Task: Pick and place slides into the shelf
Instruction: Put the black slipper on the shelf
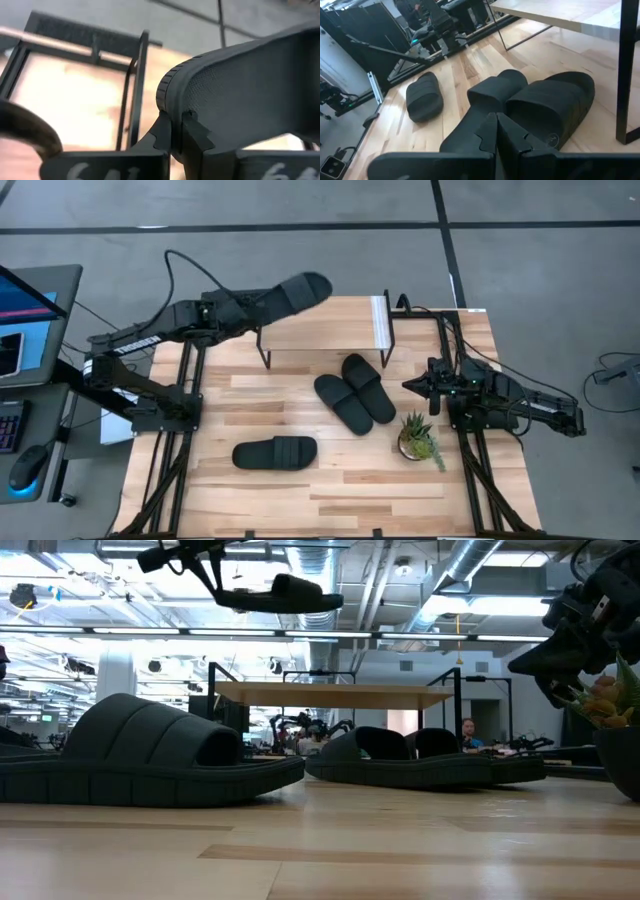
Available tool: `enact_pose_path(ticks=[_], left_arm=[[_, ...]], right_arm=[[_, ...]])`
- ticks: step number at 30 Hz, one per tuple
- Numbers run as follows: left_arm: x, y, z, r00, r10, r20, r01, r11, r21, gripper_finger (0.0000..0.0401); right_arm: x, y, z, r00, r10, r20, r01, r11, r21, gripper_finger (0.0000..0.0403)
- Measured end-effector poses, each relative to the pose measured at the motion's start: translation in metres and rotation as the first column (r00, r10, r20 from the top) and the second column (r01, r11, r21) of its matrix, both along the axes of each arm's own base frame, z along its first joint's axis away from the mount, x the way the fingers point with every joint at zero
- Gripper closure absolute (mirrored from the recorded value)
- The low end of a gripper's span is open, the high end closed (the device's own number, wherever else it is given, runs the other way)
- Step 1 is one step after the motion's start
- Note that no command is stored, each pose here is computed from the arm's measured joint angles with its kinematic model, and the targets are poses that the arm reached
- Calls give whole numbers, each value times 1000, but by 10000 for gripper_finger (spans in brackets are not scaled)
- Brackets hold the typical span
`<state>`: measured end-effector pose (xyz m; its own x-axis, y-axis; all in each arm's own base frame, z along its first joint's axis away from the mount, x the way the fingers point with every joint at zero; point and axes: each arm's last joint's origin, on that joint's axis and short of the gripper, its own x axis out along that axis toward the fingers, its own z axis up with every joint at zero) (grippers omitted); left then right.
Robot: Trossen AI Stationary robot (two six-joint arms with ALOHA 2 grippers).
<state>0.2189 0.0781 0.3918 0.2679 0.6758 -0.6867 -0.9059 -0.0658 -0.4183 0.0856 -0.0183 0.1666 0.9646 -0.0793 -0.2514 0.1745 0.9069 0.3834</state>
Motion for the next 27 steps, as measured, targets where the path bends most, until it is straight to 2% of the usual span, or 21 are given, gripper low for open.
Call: enact_pose_path(ticks=[4, 10, 16, 19, 24, 27], left_arm=[[-4, -3, -4, 1000, 9, -8, -10, 997, -76, 400], [2, -15, -7, 999, 32, 26, -29, 993, -114, 401], [19, -36, -20, 990, 126, 57, -117, 983, -144, 401], [31, -48, -28, 980, 177, 95, -164, 977, -135, 401], [42, -68, -39, 955, 259, 147, -232, 957, -175, 401], [51, -77, -43, 946, 264, 190, -229, 955, -186, 401]], right_arm=[[0, 0, 0, 1000, 1, -1, -1, 1000, 0, 403], [0, 0, 0, 1000, 1, -2, -1, 1000, 0, 403], [0, 0, 0, 1000, 1, -4, -1, 1000, 1, 403], [0, 0, -1, 1000, 1, -6, -1, 1000, 1, 403], [0, 0, -1, 1000, 1, -7, -1, 1000, 1, 403], [0, 0, -1, 1000, 1, -7, -1, 1000, 1, 403]])
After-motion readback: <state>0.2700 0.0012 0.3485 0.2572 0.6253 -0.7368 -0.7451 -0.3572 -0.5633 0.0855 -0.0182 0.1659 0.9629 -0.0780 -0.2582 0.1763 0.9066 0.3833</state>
